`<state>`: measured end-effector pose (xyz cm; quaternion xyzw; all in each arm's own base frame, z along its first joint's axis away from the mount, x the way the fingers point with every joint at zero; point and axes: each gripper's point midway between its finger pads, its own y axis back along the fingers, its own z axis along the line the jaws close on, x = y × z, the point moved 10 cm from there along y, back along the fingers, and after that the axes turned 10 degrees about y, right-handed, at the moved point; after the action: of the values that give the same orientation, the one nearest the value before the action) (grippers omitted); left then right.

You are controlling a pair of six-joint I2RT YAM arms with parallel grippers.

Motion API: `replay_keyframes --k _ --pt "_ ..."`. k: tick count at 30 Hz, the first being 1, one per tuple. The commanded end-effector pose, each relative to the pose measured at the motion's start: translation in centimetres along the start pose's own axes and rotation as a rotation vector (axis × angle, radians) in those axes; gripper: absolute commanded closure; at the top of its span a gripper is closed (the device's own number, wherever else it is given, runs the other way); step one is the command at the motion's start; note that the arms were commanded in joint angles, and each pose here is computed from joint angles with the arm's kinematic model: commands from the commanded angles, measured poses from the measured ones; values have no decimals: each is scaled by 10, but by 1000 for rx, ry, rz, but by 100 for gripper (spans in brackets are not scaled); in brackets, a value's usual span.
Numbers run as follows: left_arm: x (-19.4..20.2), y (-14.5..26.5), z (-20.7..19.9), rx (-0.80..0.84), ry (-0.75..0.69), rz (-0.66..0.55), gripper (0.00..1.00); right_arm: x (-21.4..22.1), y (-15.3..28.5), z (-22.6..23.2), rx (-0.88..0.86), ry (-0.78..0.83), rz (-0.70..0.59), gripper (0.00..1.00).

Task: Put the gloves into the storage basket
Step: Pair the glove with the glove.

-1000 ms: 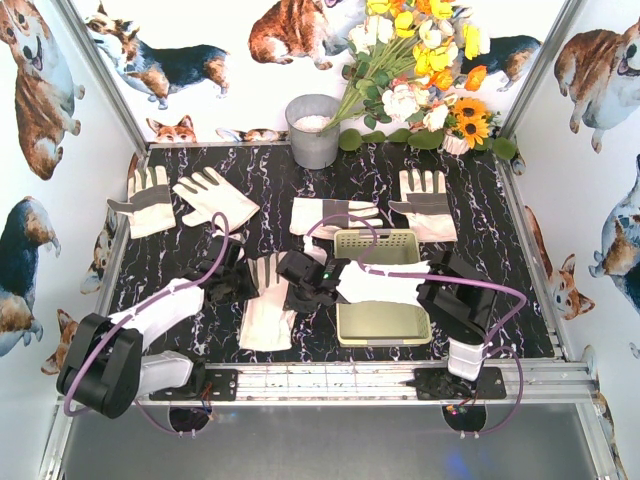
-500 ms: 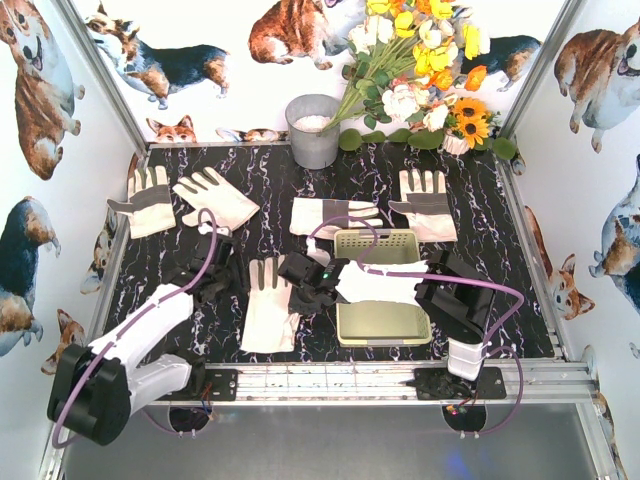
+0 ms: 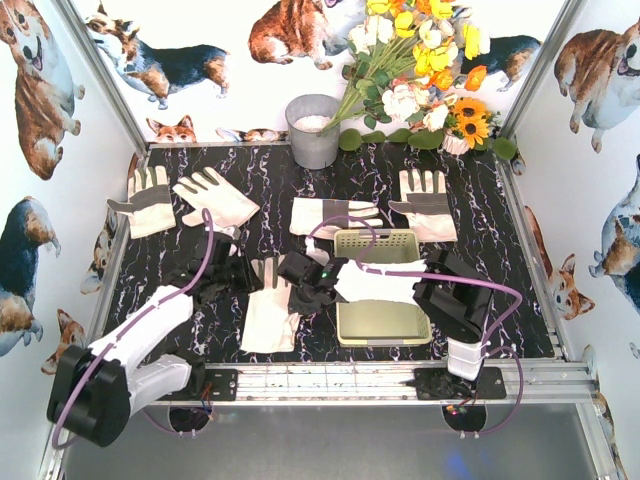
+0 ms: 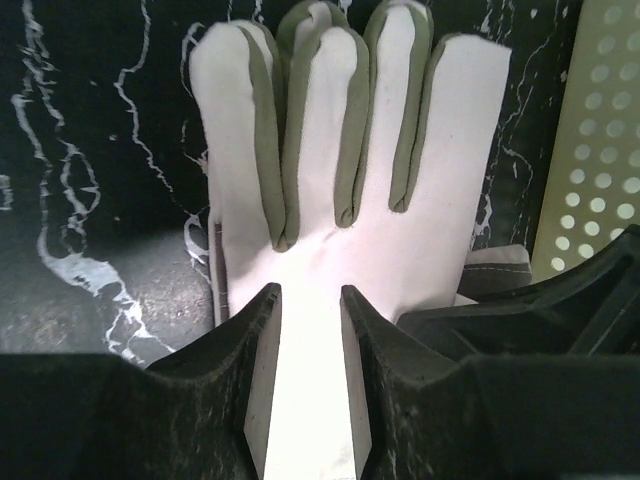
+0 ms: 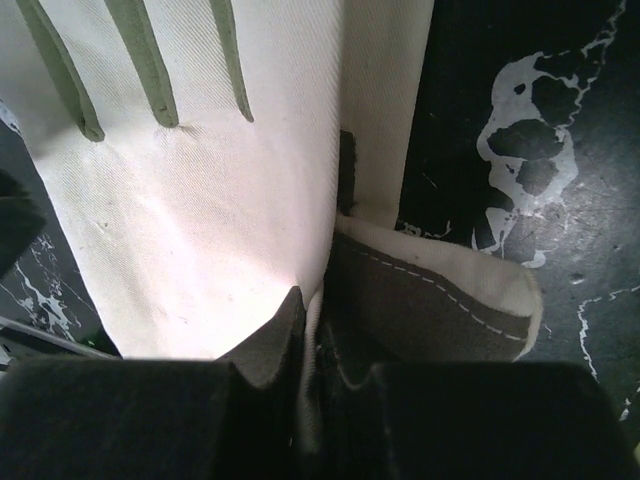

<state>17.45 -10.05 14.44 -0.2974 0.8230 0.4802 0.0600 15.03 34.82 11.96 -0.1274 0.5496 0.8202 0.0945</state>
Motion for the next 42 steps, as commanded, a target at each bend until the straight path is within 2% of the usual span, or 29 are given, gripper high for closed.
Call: replay_keyframes --k 1,8,13,18,27,30,36,42 --pt "4 -17 1 53 18 51 76 -8 -1 7 6 26 -27 100" --pt "15 -36 27 -142 15 112 79 -14 5 14 -1 92 -25 99" --pt "23 -38 36 -172 29 128 79 -18 19 15 -1 150 -34 74" --pt "26 -35 39 -179 37 118 79 -19 32 7 20 170 -56 64" --pt "27 -35 40 -189 52 116 79 -21 42 -5 85 179 -85 65" --pt "27 -34 39 -193 58 114 79 -23 43 -8 112 188 -93 71" --pt "28 -30 37 -178 76 110 79 -28 37 -7 138 238 -103 87" --pt "29 -26 36 -158 85 94 78 -34 31 -6 144 255 -109 90"
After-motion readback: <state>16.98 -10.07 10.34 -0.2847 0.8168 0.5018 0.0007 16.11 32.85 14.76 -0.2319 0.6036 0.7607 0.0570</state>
